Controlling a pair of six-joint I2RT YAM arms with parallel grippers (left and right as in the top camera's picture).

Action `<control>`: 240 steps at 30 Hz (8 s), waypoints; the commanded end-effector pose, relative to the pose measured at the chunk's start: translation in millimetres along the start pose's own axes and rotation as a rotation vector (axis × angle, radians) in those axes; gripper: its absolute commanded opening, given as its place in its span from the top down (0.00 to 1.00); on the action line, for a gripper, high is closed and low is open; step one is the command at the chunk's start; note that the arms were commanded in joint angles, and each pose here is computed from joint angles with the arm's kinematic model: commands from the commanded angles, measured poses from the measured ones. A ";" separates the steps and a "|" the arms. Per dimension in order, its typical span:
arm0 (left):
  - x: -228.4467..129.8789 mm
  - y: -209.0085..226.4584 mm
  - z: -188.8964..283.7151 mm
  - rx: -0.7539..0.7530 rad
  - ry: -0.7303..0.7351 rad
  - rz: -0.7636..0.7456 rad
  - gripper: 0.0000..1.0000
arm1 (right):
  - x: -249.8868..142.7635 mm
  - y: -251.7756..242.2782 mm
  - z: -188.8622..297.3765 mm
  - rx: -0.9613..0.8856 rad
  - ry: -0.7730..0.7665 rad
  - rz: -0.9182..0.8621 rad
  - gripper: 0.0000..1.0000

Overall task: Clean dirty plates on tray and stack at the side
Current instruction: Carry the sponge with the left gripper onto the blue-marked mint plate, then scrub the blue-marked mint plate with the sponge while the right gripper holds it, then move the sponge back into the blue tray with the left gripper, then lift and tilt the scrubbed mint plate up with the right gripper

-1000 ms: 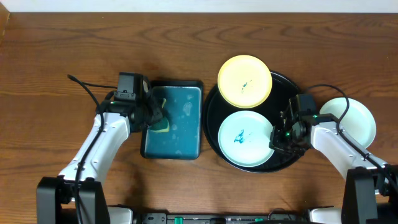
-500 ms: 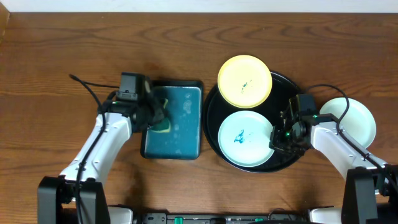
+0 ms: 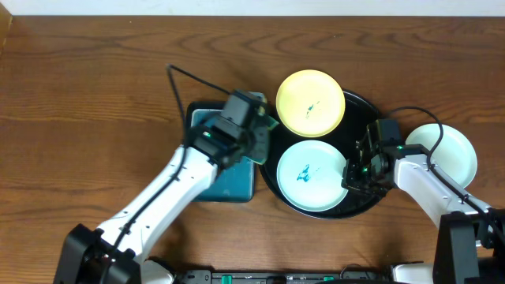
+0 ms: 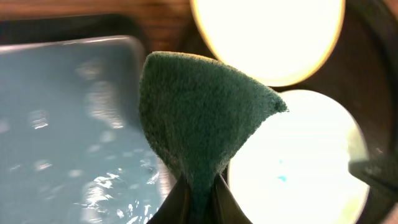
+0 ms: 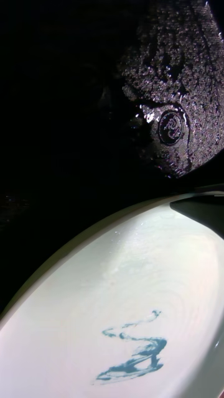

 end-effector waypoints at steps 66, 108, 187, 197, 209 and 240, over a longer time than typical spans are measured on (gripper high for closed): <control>-48.7 -97.1 -123.6 -0.168 0.528 -0.231 0.92 | -1.0 -1.7 -0.9 -0.027 -0.017 0.000 0.99; -50.5 -60.8 -117.3 -0.082 0.623 -0.088 0.92 | -1.1 -1.8 -0.9 -0.028 -0.017 0.000 0.99; -47.1 128.9 -14.0 0.207 0.383 0.467 0.92 | 1.0 -2.4 -0.8 -0.040 -0.036 0.001 0.99; -65.4 121.0 -33.2 0.150 0.380 0.447 0.93 | 1.0 -2.4 -0.8 -0.041 -0.036 0.001 0.99; -59.4 93.7 -57.8 0.076 0.357 0.269 0.93 | 0.6 -2.7 -0.8 -0.042 -0.034 0.001 0.99; -85.3 100.9 -88.3 0.122 0.502 0.305 0.93 | 2.3 -0.9 0.8 -0.034 -0.044 0.005 0.99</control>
Point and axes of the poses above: each gripper's point midway between its finger pads, its own z axis back along the fingers, its own y axis along the line the jaws close on, x = y × z, the point moved 9 cm from there along z, back along the fingers, and after that the axes turned 14 degrees about -z, right-handed, at the moved point
